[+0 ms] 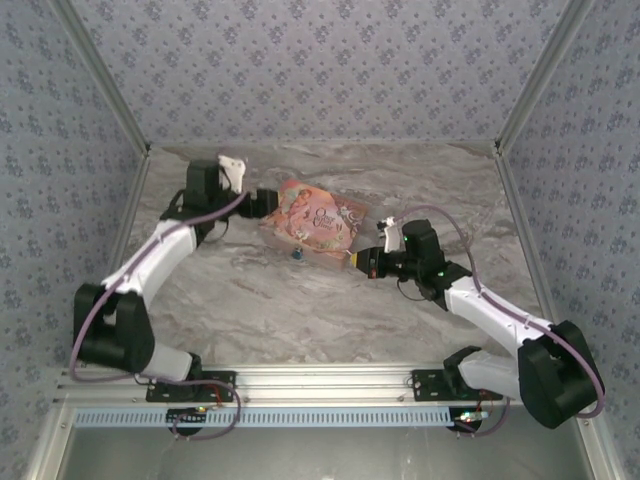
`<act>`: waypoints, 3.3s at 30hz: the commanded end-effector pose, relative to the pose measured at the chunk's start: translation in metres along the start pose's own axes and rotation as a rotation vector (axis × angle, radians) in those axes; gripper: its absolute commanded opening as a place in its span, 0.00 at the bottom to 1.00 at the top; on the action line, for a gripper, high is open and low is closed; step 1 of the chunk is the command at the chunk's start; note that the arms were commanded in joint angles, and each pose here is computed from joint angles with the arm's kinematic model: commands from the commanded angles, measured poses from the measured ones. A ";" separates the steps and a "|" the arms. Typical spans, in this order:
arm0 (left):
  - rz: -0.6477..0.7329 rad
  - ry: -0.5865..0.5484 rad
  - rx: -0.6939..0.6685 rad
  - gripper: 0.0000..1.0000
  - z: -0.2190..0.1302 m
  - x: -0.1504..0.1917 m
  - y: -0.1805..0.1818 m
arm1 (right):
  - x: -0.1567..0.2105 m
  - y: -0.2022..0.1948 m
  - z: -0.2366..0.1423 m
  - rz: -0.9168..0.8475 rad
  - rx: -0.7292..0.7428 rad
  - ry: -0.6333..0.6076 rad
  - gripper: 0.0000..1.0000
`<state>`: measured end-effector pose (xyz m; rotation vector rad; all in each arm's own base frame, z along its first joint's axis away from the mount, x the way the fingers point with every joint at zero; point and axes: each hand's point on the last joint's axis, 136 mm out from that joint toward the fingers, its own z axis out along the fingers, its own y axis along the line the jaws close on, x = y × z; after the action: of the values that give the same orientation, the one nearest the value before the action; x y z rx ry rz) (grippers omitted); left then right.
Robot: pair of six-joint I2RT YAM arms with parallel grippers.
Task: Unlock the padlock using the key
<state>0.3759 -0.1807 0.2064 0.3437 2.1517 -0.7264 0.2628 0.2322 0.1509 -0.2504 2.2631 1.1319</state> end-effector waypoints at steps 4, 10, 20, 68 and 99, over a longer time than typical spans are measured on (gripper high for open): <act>-0.045 0.058 0.210 0.87 0.005 0.091 -0.051 | -0.008 0.006 0.008 -0.034 -0.040 -0.027 0.00; -0.095 0.085 0.273 0.86 0.023 0.134 -0.057 | -0.023 0.015 0.030 -0.012 -0.097 -0.027 0.00; -0.092 0.069 0.258 0.83 0.056 0.138 -0.043 | -0.066 0.001 0.070 0.016 -0.048 -0.059 0.00; -0.002 0.078 0.293 0.50 0.103 0.149 -0.033 | -0.028 -0.059 0.115 0.108 0.136 0.121 0.00; -0.095 0.040 0.201 0.23 0.101 0.119 -0.050 | -0.059 -0.031 0.079 -0.058 0.126 -0.018 0.00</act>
<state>0.3325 -0.2708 0.0469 0.3712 2.2239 -0.9790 0.3660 0.2792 0.1185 -0.2008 2.3053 1.0313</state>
